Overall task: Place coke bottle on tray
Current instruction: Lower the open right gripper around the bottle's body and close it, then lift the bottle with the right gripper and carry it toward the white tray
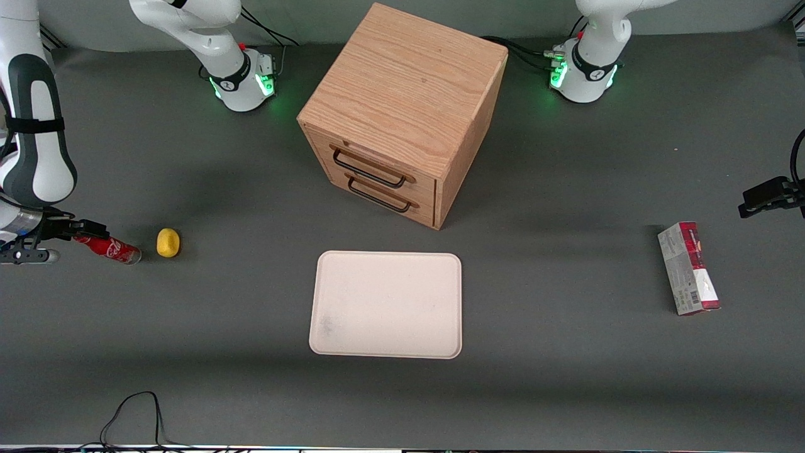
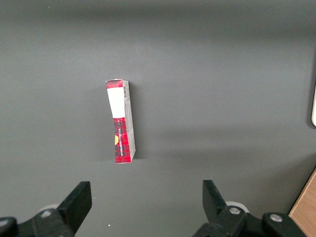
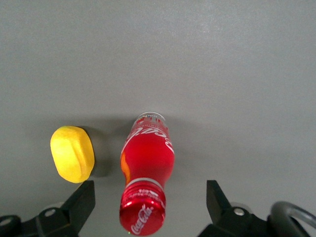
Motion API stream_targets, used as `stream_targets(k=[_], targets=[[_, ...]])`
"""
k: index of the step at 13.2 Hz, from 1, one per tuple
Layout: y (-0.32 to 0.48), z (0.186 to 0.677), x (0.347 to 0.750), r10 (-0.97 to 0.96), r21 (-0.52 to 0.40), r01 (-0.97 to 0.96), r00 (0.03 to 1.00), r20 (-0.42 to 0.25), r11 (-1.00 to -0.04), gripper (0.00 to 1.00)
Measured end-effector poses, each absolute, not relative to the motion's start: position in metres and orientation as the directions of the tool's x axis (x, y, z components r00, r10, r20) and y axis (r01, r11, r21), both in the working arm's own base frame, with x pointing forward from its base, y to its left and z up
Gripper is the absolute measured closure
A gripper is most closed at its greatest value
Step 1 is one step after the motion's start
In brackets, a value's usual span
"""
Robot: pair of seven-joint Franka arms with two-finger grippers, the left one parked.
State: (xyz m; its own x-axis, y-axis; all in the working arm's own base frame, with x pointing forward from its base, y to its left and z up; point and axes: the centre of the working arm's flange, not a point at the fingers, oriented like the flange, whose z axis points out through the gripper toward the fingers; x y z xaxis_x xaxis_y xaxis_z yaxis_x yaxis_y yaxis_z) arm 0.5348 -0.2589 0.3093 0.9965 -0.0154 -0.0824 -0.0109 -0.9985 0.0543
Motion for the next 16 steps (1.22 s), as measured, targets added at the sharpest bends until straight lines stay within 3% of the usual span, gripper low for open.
stream_targets(k=[3, 4, 8, 9, 13, 16], targets=[[-0.255, 0.31, 0.538, -0.002, 0.054, 0.002, 0.997, -0.079, -0.999, 0.03], [-0.253, 0.31, 0.539, 0.002, 0.053, 0.006, 0.997, -0.079, -0.999, 0.11], [-0.25, 0.31, 0.541, 0.008, 0.053, 0.012, 0.997, -0.077, -0.999, 0.59], [-0.25, 0.311, 0.541, 0.007, 0.053, 0.012, 0.997, -0.076, -0.999, 0.65], [-0.251, 0.319, 0.545, 0.008, 0.049, 0.012, 0.997, -0.081, -0.999, 0.65], [-0.253, 0.375, 0.559, 0.021, 0.019, 0.024, 0.994, -0.105, -1.0, 0.65]])
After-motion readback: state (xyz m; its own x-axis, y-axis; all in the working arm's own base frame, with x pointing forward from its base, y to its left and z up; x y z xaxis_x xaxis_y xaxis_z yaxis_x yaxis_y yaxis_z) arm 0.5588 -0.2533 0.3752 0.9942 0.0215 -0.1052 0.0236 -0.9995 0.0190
